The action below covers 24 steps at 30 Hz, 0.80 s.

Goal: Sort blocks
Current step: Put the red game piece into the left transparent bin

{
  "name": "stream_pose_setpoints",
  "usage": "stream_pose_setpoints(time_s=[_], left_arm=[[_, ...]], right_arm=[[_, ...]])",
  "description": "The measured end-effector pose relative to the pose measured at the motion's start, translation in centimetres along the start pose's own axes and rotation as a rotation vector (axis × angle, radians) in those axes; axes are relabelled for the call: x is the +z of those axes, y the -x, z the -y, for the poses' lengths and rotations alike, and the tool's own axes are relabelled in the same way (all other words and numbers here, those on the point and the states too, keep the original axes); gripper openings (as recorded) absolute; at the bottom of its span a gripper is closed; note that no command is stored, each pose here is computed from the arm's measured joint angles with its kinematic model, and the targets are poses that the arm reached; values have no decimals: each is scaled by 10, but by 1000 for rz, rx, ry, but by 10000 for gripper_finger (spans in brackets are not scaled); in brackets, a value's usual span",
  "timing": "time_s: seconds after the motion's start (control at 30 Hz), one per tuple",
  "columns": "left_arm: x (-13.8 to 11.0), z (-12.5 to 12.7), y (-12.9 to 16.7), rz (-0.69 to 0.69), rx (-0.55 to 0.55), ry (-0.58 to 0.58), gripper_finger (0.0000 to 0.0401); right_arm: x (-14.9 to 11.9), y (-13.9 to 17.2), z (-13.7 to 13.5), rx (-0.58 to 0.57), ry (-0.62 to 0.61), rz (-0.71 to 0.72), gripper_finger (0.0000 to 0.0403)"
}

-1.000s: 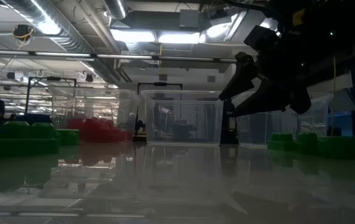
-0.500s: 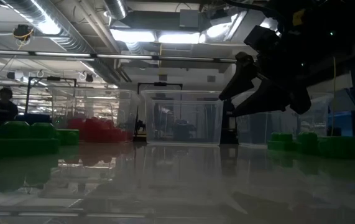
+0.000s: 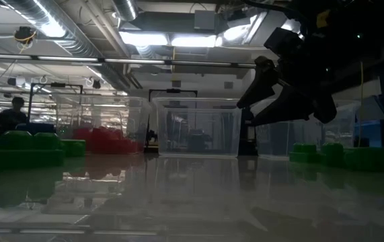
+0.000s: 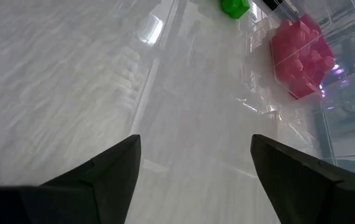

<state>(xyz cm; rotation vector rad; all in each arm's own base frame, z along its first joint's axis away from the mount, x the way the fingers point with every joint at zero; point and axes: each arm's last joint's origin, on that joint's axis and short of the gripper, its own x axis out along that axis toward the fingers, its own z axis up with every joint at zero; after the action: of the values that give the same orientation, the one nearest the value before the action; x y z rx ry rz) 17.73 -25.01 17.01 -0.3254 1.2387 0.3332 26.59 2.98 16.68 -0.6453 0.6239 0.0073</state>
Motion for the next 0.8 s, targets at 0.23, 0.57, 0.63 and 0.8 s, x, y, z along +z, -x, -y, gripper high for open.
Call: stream_pose_setpoints(time_s=[0.23, 0.57, 0.63, 0.8], left_arm=[[-6, -7, -18, -2, -37, 33, 392], [-7, -15, -25, -53, -12, 41, 294], [-6, -16, -25, -60, -6, 46, 264], [-5, -16, -23, -76, 13, 44, 193]], right_arm=[[0, 0, 0, 4, 0, 2, 305], [0, 0, 0, 0, 0, 0, 305], [0, 0, 0, -1, 0, 0, 305], [0, 0, 0, -1, 1, 0, 305]])
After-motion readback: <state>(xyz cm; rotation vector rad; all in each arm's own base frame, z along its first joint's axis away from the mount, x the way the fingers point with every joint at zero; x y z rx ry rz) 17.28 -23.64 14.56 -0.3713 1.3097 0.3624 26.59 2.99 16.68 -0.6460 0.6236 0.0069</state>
